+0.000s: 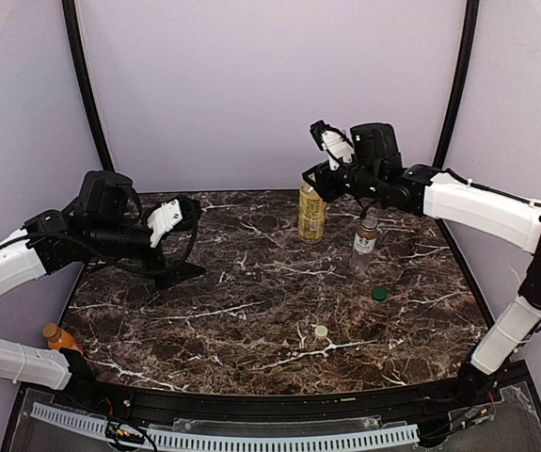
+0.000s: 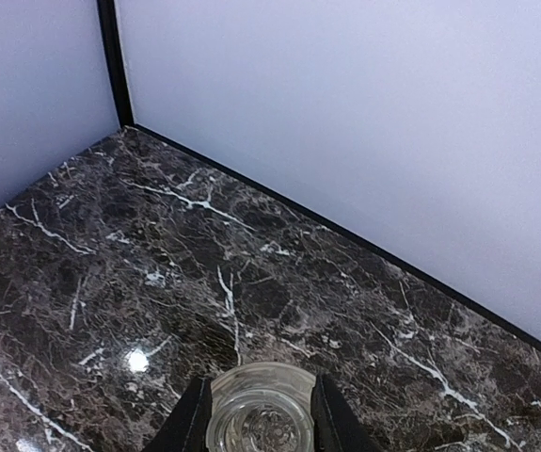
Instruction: Unscrew the bottle caps
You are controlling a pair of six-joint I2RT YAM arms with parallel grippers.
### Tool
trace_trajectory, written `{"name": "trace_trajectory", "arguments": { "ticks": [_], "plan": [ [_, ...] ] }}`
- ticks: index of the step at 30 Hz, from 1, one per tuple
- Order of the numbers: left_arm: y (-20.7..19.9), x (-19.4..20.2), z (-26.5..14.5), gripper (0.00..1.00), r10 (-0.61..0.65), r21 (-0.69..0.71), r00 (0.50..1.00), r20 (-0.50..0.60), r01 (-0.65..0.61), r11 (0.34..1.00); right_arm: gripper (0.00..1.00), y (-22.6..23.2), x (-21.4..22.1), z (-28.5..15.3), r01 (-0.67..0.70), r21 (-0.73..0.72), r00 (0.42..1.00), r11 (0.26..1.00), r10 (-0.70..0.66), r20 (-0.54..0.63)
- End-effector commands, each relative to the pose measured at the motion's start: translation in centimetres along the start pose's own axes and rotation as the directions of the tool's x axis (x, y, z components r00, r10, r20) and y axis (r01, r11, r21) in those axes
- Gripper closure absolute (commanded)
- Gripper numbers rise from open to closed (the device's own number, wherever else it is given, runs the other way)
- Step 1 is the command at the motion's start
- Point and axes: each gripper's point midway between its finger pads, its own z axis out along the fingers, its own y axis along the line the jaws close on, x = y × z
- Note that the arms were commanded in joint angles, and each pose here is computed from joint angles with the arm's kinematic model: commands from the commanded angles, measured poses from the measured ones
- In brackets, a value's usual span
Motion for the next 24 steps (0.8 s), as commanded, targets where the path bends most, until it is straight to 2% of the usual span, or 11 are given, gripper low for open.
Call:
{"name": "trace_trajectory", "arguments": {
  "ticks": [1, 5, 13, 18, 19, 20, 21, 22, 24],
  "plan": [
    [0.5, 0.5, -0.3, 0.01, 0.012, -0.038, 1.000, -0.007, -0.012, 0.999, 1.00, -3.5, 2.7, 2.6, -0.009, 0.050, 1.000, 0.999, 0.010, -0.021],
    [0.5, 0.9, -0.2, 0.01, 0.006, -0.039, 1.000, -0.014, -0.007, 0.999, 1.00, -5.6, 5.4, 4.2, -0.085, 0.057, 0.994, 0.995, 0.088, -0.058],
    [0.6, 1.1, 0.2, 0.01, 0.006, -0.038, 1.000, -0.021, -0.007, 0.999, 1.00, -5.9, 8.9, 5.4, -0.136, 0.044, 0.985, 0.990, 0.140, -0.102],
    [0.7, 1.0, 0.3, 0.01, 0.007, -0.038, 1.000, -0.022, -0.007, 0.999, 1.00, -6.0, 9.6, 5.3, -0.152, 0.049, 0.981, 0.987, 0.157, -0.111],
    [0.7, 1.0, 0.3, 0.01, 0.007, -0.038, 1.000, -0.023, -0.008, 0.999, 0.97, -6.0, 9.5, 5.2, -0.151, 0.046, 0.982, 0.988, 0.155, -0.112],
    [0.7, 1.0, 0.3, 0.01, 0.007, -0.038, 1.000, -0.024, -0.007, 0.999, 0.85, -6.0, 9.3, 5.1, -0.149, 0.043, 0.982, 0.988, 0.153, -0.108],
    [0.6, 1.1, 0.3, 0.01, 0.006, -0.037, 1.000, -0.025, -0.007, 0.999, 0.77, -5.9, 9.2, 5.1, -0.148, 0.039, 0.983, 0.988, 0.151, -0.107],
    [0.7, 1.0, 0.3, 0.01, 0.006, -0.037, 1.000, -0.024, -0.007, 0.999, 0.59, -5.9, 8.9, 4.9, -0.147, 0.034, 0.983, 0.989, 0.150, -0.103],
    [0.6, 1.1, 0.4, 0.01, 0.006, -0.035, 1.000, -0.026, -0.007, 0.999, 0.39, -5.7, 8.4, 4.7, -0.141, 0.022, 0.985, 0.990, 0.142, -0.099]
  ]
}}
